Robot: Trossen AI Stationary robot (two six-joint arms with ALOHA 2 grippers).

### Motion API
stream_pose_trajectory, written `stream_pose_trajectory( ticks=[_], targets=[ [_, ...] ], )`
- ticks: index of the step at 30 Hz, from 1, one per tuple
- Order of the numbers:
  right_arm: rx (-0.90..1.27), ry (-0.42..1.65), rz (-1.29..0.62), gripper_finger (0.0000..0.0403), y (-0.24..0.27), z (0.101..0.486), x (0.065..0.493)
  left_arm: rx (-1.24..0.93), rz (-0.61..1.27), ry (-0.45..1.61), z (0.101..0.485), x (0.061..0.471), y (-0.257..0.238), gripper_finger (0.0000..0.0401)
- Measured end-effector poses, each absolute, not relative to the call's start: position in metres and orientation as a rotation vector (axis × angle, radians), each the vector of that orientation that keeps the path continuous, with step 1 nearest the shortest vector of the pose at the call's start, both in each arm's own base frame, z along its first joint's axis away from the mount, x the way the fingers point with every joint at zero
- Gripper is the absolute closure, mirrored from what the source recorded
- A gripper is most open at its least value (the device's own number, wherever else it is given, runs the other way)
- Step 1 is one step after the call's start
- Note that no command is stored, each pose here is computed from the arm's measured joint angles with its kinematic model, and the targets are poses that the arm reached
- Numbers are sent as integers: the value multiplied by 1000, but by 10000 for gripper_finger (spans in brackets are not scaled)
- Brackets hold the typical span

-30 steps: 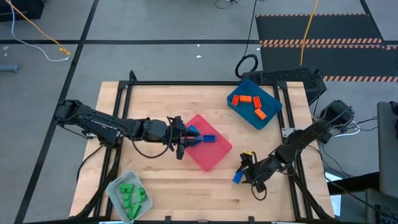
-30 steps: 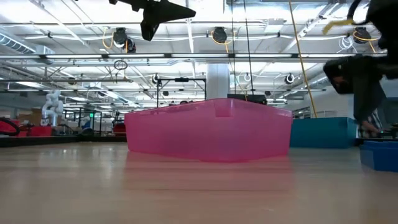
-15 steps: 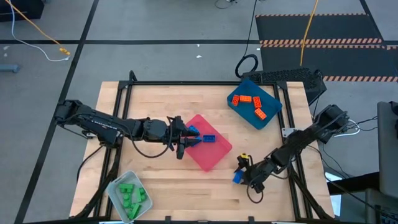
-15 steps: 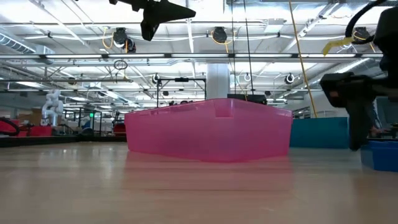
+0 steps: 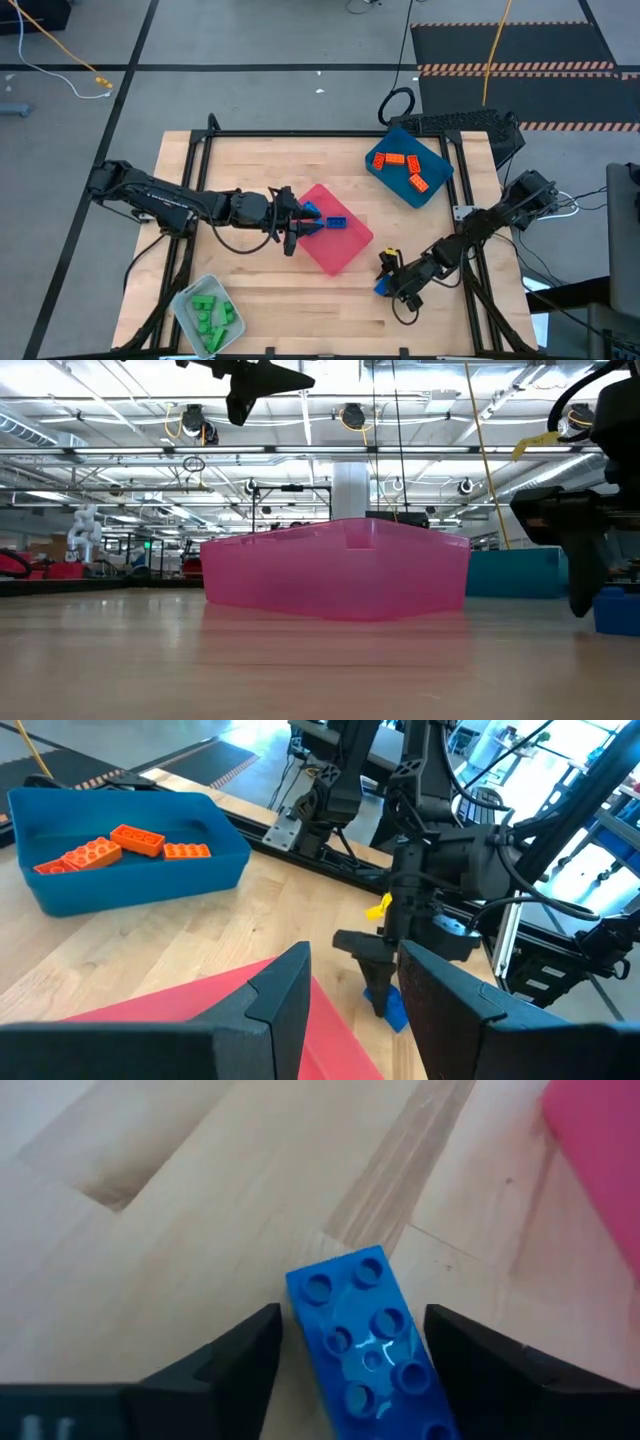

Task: Sort & place blocks by color
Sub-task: Put the blue game piece into the red bin

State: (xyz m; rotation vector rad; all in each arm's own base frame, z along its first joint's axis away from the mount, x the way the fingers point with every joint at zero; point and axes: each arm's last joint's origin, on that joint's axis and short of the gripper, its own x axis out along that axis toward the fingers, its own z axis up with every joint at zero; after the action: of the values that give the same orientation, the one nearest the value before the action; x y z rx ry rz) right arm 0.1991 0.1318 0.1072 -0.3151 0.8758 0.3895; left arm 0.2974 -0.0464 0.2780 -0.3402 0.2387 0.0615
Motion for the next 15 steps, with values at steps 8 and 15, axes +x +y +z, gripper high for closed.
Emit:
stream_pose_trajectory(
  ticks=[8,15],
  targets=[
    [-351,878,419,269,131,109,198,-329,51,241,278,297,-49,249],
    [-465,638,343,269,131,140,206,-254,65,238,278,295,-58,249]
  ],
)
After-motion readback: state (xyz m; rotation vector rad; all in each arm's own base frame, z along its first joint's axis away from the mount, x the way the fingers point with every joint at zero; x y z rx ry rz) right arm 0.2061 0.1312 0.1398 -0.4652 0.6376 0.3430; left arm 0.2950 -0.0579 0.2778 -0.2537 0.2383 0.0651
